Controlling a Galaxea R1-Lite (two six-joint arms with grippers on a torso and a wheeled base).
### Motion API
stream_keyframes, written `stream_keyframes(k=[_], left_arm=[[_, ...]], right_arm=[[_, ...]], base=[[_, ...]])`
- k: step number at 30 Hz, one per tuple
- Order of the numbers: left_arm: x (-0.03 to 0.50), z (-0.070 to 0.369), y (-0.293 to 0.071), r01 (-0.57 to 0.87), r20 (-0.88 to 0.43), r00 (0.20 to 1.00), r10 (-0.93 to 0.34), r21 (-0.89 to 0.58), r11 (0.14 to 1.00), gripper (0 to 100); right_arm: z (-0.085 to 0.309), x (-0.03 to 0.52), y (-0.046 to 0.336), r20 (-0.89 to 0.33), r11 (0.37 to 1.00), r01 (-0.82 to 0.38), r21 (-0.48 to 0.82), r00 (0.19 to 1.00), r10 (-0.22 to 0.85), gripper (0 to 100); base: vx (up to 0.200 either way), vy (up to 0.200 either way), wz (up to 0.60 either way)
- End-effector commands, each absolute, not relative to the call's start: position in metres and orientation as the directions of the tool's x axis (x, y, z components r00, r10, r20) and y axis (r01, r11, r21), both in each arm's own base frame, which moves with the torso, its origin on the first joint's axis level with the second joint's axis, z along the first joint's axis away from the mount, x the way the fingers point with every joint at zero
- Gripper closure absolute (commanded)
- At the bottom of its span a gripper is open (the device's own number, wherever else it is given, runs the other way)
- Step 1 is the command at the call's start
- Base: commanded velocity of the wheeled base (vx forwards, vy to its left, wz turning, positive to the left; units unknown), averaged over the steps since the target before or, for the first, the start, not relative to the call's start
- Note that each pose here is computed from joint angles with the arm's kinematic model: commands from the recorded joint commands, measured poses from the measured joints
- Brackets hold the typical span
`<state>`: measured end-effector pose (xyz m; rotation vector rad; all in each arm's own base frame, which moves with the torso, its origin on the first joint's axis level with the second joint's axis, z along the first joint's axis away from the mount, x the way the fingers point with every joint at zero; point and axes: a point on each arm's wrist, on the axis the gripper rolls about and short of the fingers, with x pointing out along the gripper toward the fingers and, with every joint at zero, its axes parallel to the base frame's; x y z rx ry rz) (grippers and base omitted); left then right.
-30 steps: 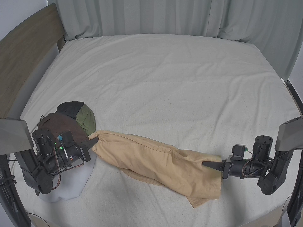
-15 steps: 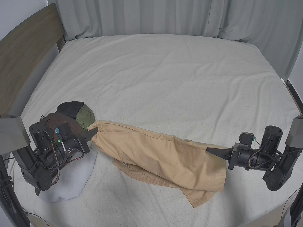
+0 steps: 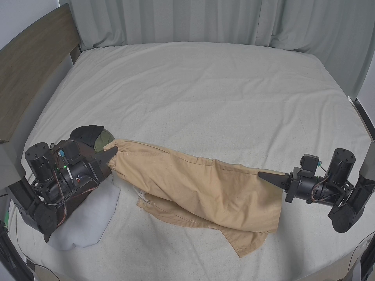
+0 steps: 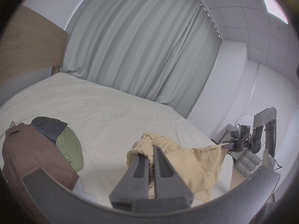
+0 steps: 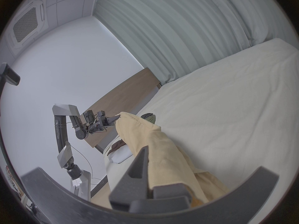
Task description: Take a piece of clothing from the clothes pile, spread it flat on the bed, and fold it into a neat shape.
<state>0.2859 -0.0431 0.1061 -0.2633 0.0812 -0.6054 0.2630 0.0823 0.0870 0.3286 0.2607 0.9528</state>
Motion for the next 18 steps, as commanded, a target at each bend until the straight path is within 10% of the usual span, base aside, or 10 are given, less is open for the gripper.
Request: stream_keyframes(k=[1, 18], left_arm=[[0.280, 0.117, -0.042, 0.563, 0.035, 0.818, -0.574, -0.253, 0.787, 100], [0.261, 0.150, -0.037, 0.575, 0.135, 0.811, -0.570, -0.366, 0.732, 100]], right_arm=[[0.093, 0.264, 0.083, -0.053, 0.532, -0.761, 0.370, 0.555, 0.830, 100], [0.118, 0.279, 0.087, 0.044, 0.600, -0.739, 0.307, 0.640, 0.767, 100]], base=[[0.000, 0.000, 0.00], [0.000, 0.000, 0.00]])
